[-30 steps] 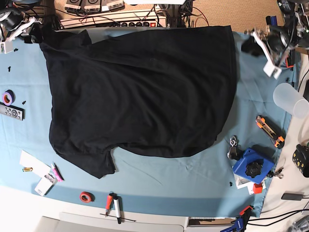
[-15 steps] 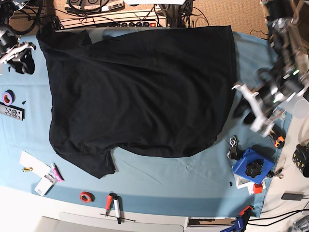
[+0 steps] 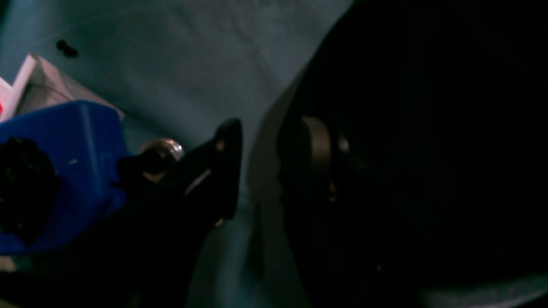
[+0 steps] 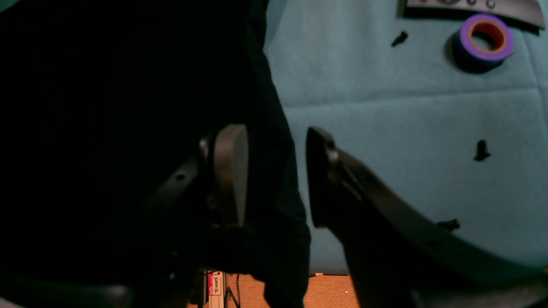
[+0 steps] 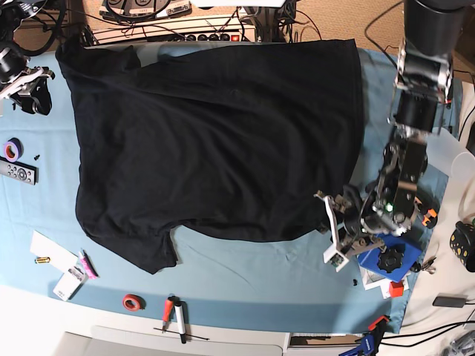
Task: Layout the t-shirt on the table in an organized manner, then fold the t-shirt properly
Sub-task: 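Move the left gripper down to the shirt's side edge and grasp it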
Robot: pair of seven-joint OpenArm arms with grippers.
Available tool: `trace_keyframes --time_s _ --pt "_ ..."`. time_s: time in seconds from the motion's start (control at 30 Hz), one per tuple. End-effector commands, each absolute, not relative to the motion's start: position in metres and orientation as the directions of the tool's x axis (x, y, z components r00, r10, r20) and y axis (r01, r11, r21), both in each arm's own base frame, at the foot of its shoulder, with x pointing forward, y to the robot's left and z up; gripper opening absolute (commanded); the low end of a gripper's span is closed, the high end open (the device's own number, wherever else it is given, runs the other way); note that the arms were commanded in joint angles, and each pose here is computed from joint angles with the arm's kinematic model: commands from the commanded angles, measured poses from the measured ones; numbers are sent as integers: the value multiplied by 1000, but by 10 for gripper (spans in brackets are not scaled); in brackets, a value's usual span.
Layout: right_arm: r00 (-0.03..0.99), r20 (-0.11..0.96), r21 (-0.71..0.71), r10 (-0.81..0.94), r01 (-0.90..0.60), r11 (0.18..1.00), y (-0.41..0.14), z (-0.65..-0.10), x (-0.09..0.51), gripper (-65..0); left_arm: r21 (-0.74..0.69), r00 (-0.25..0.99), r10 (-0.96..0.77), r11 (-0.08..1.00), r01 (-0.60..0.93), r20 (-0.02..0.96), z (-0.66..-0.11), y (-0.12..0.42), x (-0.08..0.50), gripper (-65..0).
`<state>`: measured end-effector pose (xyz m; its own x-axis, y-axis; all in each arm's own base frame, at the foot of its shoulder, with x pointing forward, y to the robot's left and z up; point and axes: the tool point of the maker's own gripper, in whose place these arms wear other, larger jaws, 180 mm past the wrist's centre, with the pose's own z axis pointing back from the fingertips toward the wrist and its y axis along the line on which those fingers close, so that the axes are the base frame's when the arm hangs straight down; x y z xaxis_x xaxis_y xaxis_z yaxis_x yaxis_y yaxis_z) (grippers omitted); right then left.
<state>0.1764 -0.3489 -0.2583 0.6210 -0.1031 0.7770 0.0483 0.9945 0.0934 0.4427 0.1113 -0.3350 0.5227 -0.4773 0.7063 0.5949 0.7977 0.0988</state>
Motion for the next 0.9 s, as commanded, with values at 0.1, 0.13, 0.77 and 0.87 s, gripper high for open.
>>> trace_keyframes --time_s 0.1,0.13,0.77,0.87 --pt "593 802 68 -75 35 997 -352 -246 181 -418 113 456 -466 783 612 759 -323 104 464 -415" --pt "593 801 68 -76 35 997 -352 -246 181 -418 112 465 -468 785 610 752 -329 104 465 -415" --pt "599 798 62 -74 40 997 -353 -247 180 -418 101 507 -486 785 611 712 -363 100 458 -650" --pt "598 798 62 -73 40 997 -353 -247 180 -418 119 500 -472 803 584 726 -356 103 466 -650"
